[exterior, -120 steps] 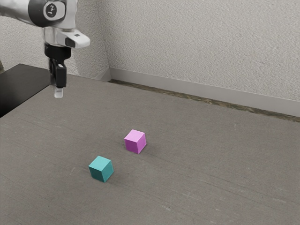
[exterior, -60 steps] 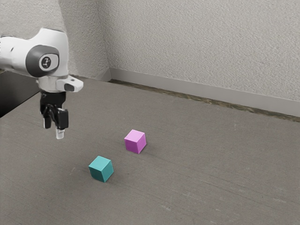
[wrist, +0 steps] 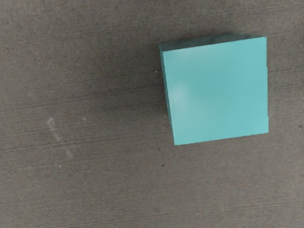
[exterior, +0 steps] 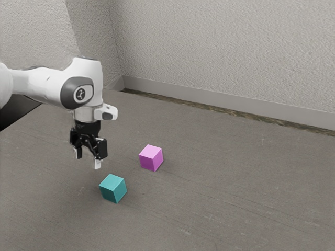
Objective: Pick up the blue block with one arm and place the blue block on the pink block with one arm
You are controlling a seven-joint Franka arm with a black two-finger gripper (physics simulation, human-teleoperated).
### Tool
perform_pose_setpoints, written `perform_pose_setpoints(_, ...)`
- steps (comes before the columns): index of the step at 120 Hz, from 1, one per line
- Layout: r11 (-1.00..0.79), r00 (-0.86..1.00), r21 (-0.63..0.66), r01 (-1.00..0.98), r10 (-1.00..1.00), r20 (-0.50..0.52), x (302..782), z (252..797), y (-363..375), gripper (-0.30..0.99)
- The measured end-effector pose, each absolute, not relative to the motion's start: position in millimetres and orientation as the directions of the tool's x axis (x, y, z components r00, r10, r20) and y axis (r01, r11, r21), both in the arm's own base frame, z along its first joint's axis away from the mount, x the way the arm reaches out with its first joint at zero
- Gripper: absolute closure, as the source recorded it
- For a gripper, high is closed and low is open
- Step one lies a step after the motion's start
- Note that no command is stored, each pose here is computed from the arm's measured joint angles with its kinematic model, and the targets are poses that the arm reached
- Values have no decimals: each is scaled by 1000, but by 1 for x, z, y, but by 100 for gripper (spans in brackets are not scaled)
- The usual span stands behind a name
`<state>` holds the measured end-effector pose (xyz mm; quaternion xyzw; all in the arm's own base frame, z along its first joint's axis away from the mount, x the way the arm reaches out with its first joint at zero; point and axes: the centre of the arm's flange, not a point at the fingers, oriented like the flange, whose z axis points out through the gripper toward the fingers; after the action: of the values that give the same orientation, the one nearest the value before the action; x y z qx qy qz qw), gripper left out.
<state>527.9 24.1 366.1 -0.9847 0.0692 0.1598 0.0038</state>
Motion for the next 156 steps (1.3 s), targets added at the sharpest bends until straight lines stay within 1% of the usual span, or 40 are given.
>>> perform_pose_setpoints(18,-996,941,14,-90,-89,-327,535,339,24,0)
perform_pose_setpoints(45,-997,945,13,-70,-71,-320,542,317,6,0)
perform_pose_setpoints(69,-998,946,8,-63,-62,-318,564,295,-8,0)
perform_pose_setpoints(99,-999,935,19,-36,-40,-352,566,259,-18,0)
perform_pose_setpoints(132,-1000,932,14,-16,-20,-362,566,241,-18,-1)
perform_pose_setpoints(140,-1000,932,13,-12,-16,-361,566,240,-18,3)
perform_pose_setpoints(156,-1000,932,10,-7,-10,-362,566,237,-18,2)
